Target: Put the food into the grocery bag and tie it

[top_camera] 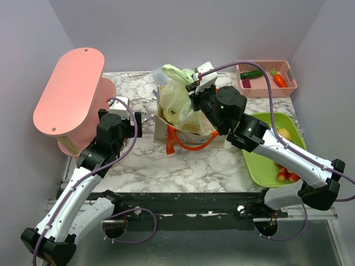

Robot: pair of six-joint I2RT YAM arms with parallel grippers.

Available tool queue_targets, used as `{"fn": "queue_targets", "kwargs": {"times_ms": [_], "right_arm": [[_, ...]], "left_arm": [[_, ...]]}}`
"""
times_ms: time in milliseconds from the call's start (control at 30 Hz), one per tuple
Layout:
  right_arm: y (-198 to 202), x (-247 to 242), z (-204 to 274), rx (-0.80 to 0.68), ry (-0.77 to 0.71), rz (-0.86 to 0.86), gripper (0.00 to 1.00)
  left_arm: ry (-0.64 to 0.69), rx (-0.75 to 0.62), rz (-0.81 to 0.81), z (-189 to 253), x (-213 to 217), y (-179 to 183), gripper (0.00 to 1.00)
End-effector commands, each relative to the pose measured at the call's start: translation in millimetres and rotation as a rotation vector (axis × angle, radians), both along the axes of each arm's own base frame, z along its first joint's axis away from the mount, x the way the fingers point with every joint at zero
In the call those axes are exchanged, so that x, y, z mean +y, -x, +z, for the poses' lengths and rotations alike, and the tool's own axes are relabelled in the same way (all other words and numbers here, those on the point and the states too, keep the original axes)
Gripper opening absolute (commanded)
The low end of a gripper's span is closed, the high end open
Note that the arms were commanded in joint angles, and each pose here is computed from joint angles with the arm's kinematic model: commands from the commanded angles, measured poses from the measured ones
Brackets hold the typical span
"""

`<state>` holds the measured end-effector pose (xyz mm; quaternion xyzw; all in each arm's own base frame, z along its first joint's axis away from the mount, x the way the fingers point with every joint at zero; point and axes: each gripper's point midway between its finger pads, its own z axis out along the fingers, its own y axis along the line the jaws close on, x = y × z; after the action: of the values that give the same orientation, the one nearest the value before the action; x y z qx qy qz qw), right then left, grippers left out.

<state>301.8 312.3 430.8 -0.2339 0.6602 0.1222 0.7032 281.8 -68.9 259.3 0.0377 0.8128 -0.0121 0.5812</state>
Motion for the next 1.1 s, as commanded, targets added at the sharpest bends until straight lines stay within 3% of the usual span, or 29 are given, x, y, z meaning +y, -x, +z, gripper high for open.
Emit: {"fn": "queue_targets", "kwargs": {"times_ms": [0, 433, 1067], "right_arm": [[-9.7, -22.0, 9.9, -0.038, -0.040, -0.068, 0.01], [-30.7, -39.2, -36.5, 0.061, 0.035, -0.142, 0.01], [-61.3, -9.4, -190.1, 0.385, 0.126, -0.072, 0.01]], "left_arm": [[-0.001, -0.021, 0.016, 2.7, 4.3, -0.1, 0.99], [0.001, -0.028, 0.017, 4.0, 5.3, 1.2, 0.98], [0.001, -0.030, 0.019, 4.6, 5.8, 1.7, 0.99]]}}
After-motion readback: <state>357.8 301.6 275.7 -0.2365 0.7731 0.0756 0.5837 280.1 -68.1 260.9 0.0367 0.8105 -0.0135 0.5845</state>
